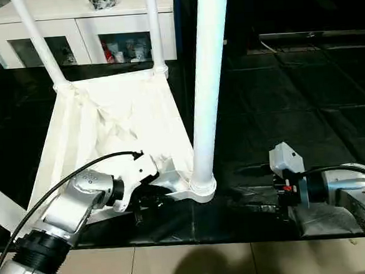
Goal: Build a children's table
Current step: Rotate leg to tighten
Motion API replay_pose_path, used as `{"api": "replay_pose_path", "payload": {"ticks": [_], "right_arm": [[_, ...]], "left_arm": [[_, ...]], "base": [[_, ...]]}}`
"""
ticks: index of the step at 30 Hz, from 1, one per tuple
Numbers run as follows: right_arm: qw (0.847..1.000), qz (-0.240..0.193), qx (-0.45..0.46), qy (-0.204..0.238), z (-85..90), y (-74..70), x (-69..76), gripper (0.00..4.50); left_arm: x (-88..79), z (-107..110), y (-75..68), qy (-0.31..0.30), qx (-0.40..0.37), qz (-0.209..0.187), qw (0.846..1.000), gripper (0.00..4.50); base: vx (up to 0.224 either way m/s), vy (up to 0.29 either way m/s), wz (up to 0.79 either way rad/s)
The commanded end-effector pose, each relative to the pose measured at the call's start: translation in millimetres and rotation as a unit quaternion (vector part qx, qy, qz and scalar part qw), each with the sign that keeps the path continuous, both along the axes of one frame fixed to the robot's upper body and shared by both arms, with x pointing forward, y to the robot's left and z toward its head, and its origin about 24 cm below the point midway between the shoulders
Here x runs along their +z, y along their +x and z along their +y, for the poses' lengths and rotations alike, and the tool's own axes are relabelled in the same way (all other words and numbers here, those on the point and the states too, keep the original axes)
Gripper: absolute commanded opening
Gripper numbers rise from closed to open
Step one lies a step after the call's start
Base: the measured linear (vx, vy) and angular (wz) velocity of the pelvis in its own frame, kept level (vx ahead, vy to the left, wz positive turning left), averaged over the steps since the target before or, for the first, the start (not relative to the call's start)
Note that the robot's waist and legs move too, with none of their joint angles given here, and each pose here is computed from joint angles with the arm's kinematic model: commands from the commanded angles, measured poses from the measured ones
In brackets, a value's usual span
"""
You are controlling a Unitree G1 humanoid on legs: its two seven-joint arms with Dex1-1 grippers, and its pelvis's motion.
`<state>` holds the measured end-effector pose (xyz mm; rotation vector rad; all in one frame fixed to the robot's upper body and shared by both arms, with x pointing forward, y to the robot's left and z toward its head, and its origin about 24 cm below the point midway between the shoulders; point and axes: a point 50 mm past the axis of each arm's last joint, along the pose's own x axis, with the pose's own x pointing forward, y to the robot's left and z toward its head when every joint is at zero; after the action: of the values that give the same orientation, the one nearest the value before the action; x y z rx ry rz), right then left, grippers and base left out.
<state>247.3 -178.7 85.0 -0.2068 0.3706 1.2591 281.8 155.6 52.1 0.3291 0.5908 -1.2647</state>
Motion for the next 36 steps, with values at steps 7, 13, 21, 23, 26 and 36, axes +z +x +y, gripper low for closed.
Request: {"api": "replay_pose_path", "payload": {"ticks": [7, 13, 21, 23, 26, 36], "right_arm": [[1.000, -0.018, -0.012, 0.001, 0.4, 4.8, 3.1, 4.50], [0.999, -0.033, -0.032, 0.014, -2.4, 7.0, 9.2, 4.50], [0.999, -0.027, -0.031, 0.010, -8.1, 2.8, 9.5, 4.50], [0.999, -0.026, -0.032, 0.011, -8.2, 3.3, 9.0, 4.50], [0.999, -0.030, -0.036, 0.016, -5.6, 7.1, 8.6, 4.50], [0.997, -0.016, -0.017, 0.072, 12.3, 26.9, 5.6, 4.50]], "left_arm": [[0.8, -1, 20.8, 0.028, -0.062, -0.059, 0.996, 0.04], [4.3, -35, 20.3, -0.023, -0.172, -0.082, 0.981, 0.04], [2.8, -41, 20.8, -0.036, -0.207, -0.089, 0.974, 0.04], [0.5, -37, 23.1, -0.036, -0.201, -0.082, 0.975, 0.04], [-3.3, -27, 27.6, -0.030, -0.158, -0.051, 0.986, 0.04], [3.9, -16, 28.7, -0.051, -0.156, -0.005, 0.986, 0.04]], "base": [[0.000, 0.000, 0.00], [0.000, 0.000, 0.00], [0.000, 0.000, 0.00], [0.000, 0.000, 0.00], [0.000, 0.000, 0.00], [0.000, 0.000, 0.00]]}}
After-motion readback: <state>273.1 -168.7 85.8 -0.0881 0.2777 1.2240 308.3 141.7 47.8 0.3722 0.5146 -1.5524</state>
